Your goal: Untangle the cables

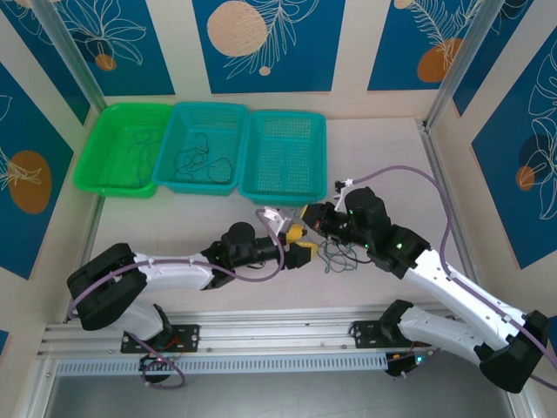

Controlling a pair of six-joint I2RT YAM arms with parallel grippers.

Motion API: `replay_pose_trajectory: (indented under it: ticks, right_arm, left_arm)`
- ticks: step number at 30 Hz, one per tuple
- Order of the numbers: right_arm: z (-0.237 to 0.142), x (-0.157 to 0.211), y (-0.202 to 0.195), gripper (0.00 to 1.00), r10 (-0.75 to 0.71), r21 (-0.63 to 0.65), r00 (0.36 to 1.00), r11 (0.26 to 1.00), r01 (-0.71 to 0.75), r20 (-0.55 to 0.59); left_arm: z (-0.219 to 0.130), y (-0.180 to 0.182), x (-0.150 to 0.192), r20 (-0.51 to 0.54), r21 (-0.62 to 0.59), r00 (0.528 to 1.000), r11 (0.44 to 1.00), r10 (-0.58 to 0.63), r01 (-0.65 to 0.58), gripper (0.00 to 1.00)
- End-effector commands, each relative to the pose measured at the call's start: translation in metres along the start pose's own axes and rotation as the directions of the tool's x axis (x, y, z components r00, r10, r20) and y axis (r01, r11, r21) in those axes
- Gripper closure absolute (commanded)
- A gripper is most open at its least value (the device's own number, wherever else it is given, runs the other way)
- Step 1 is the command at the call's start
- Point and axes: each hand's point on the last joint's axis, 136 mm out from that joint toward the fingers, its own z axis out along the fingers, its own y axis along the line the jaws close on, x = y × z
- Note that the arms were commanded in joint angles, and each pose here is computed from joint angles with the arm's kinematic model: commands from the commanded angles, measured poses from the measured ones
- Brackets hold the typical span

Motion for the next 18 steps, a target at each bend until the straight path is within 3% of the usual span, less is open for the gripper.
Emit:
replay_pose_trajectory:
  ticks: [1,3,9,12,16,18]
  right_arm:
    - [-0.004,0.002,0.004,1.0,0.074,-0.07,0.997,0.995,-0.076,-0.029]
    - [-0.003,0.003,0.006,1.0,0.086,-0.087,0.996,0.992,-0.089,-0.037]
    - [-0.004,0.003,0.005,1.0,0.106,-0.091,0.993,0.99,-0.11,-0.046]
    - [-0.008,0.002,0.004,1.0,0.124,-0.095,0.992,0.987,-0.127,-0.037]
    - [-0.014,-0.003,-0.012,1.0,0.127,-0.053,0.992,0.991,-0.127,0.0]
    - [-0.018,-0.006,-0.016,0.95,0.05,-0.047,0.998,0.998,-0.048,0.024]
  left_arm:
    - [0.004,-0.013,-0.021,0.079,0.036,0.995,0.998,0.055,-0.058,0.3]
    - [0.009,-0.004,-0.026,0.096,-0.011,0.994,0.999,0.045,-0.045,0.3]
    - [0.036,-0.016,-0.036,0.111,0.078,0.994,0.996,0.024,-0.033,0.32]
    - [0.044,-0.008,-0.03,0.094,0.049,0.996,0.999,-0.001,-0.003,0.54]
    - [0.043,-0.003,-0.022,0.077,0.037,0.996,0.999,-0.037,0.034,0.98]
    - [0.042,-0.003,-0.02,0.052,0.027,0.998,0.999,-0.046,0.045,1.0]
